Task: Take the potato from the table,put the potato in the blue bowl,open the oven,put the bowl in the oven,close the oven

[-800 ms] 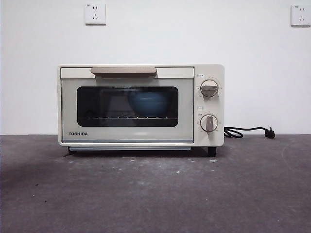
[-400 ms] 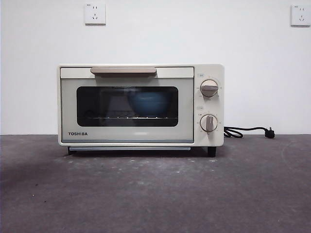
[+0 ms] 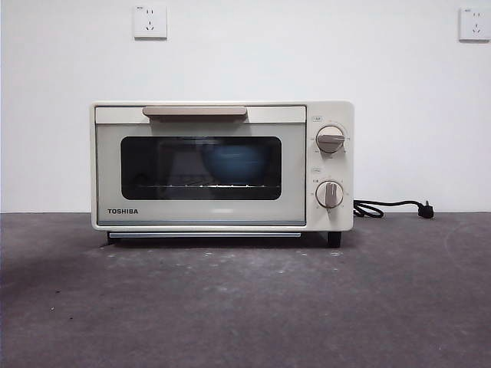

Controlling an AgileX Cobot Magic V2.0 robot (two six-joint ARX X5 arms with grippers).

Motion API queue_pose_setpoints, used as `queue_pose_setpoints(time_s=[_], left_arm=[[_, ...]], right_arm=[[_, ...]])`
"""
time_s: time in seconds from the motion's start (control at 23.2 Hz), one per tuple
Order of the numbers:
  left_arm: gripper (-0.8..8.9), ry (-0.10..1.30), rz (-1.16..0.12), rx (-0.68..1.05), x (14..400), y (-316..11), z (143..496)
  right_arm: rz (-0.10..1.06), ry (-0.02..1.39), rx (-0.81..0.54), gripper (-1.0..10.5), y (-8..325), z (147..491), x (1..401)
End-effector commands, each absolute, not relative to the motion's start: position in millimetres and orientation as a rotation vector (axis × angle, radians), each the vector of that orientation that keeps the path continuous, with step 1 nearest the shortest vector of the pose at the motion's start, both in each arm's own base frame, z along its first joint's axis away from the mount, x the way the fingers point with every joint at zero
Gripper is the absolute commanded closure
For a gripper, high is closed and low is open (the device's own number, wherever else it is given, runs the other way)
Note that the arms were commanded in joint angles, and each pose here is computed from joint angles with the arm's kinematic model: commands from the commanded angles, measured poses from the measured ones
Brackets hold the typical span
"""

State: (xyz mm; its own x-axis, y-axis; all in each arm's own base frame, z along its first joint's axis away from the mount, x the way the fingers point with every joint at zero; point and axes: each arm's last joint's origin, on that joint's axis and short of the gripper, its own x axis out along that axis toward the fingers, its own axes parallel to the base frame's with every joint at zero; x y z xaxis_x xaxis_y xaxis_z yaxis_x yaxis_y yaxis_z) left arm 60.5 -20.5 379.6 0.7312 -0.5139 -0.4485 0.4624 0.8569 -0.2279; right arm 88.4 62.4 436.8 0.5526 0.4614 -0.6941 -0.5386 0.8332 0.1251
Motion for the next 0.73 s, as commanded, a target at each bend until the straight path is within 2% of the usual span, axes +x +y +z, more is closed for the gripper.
queue_pose_setpoints(time_s=[0.04,0.56,0.73], left_arm=[[8.18,0.519,-0.545,-0.092,60.7,-20.7,379.5],[8.18,0.519,-0.544,-0.091,60.7,-20.7,379.5],[8.18,0.449,-0.543,0.000,63.2,-20.4,383.2]], right_arm=[[0.590,0.796,-0.100,9.5,60.4,436.6,85.1],[0.595,0.765,-0.091,9.5,54.5,439.1,76.4],[0.596,0.754,-0.088,9.5,52.4,439.9,73.3]])
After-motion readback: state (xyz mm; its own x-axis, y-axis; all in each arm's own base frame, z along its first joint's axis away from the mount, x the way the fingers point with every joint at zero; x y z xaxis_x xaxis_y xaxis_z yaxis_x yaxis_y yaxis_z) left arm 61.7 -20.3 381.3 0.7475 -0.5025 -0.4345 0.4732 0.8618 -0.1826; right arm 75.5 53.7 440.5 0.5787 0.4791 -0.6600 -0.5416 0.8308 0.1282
